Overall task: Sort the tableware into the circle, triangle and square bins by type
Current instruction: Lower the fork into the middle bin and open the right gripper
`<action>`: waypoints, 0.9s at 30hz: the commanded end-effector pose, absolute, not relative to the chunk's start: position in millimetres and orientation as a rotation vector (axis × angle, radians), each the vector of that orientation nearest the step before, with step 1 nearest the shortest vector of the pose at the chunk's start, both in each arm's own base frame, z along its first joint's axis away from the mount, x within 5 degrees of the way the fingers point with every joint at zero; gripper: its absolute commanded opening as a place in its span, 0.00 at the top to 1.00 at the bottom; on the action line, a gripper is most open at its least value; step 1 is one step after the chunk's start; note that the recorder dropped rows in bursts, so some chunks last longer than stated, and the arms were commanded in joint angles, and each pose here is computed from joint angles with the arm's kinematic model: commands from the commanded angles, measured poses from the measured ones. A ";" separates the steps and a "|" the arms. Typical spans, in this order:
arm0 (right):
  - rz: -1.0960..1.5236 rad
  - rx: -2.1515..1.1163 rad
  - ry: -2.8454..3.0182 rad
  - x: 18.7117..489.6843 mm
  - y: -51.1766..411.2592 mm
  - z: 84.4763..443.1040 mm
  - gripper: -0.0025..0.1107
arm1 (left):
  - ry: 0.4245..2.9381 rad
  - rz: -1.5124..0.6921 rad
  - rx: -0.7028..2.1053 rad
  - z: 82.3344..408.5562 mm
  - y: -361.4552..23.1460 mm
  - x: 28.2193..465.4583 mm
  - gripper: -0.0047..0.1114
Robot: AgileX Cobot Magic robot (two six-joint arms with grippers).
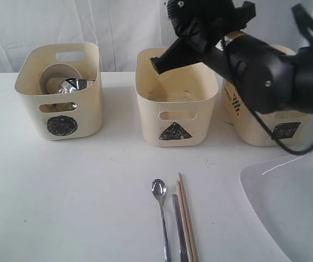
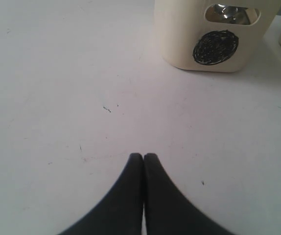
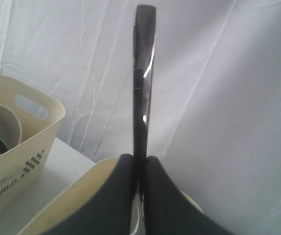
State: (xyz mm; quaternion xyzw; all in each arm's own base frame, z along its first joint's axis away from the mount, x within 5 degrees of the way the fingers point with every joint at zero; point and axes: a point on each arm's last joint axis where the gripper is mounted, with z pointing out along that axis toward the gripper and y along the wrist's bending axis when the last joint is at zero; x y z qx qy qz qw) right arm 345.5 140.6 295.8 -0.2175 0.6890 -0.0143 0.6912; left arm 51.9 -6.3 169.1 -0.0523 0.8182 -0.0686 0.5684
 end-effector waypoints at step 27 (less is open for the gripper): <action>0.093 -0.274 1.701 436.8 158.3 224.2 0.56 | 1.920 -0.174 -0.122 167.4 -6.9 51.9 0.96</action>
